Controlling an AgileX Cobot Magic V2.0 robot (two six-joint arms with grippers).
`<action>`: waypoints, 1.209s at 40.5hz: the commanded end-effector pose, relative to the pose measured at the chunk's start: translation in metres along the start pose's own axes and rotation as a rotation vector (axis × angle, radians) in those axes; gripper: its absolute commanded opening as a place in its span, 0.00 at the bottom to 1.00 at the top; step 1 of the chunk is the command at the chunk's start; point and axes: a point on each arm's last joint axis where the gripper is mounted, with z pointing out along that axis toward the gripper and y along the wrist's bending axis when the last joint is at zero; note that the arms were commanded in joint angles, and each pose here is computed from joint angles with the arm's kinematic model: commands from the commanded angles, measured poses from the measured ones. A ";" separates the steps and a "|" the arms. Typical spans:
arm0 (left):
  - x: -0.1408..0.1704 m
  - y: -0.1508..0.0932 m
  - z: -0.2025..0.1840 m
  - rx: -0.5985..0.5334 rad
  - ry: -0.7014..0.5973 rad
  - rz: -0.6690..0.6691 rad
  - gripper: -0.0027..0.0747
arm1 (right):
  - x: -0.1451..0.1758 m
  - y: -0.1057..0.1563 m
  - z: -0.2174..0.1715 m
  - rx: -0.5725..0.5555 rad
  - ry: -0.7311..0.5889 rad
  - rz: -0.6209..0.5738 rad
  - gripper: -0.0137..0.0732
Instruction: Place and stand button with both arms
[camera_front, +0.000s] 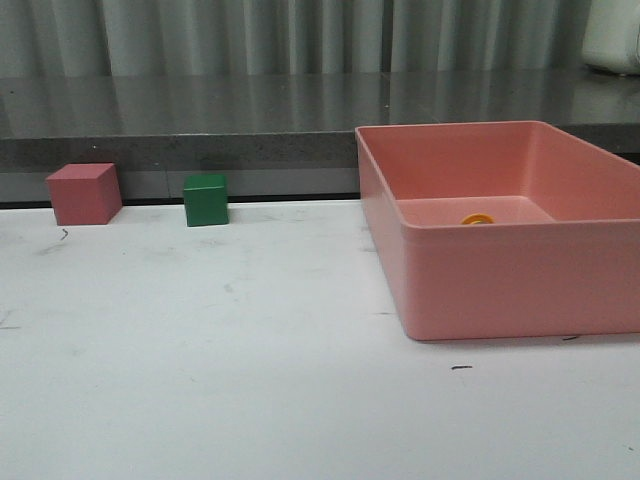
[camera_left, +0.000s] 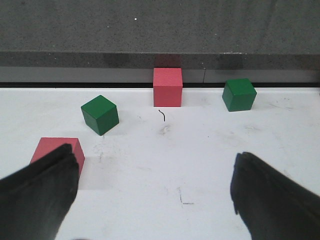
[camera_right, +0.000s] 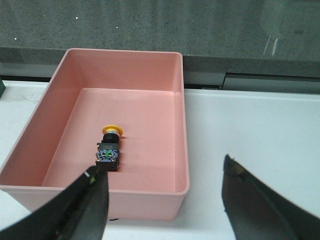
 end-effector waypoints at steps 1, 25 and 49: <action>-0.015 -0.001 -0.004 0.007 -0.098 -0.006 0.77 | -0.017 -0.001 -0.002 0.006 -0.099 -0.009 0.74; -0.015 -0.001 -0.004 0.007 -0.098 -0.006 0.63 | -0.017 -0.001 -0.002 0.006 -0.097 -0.008 0.86; -0.015 -0.001 -0.004 0.007 -0.098 -0.006 0.57 | -0.071 0.019 0.034 -0.099 0.190 -0.023 0.86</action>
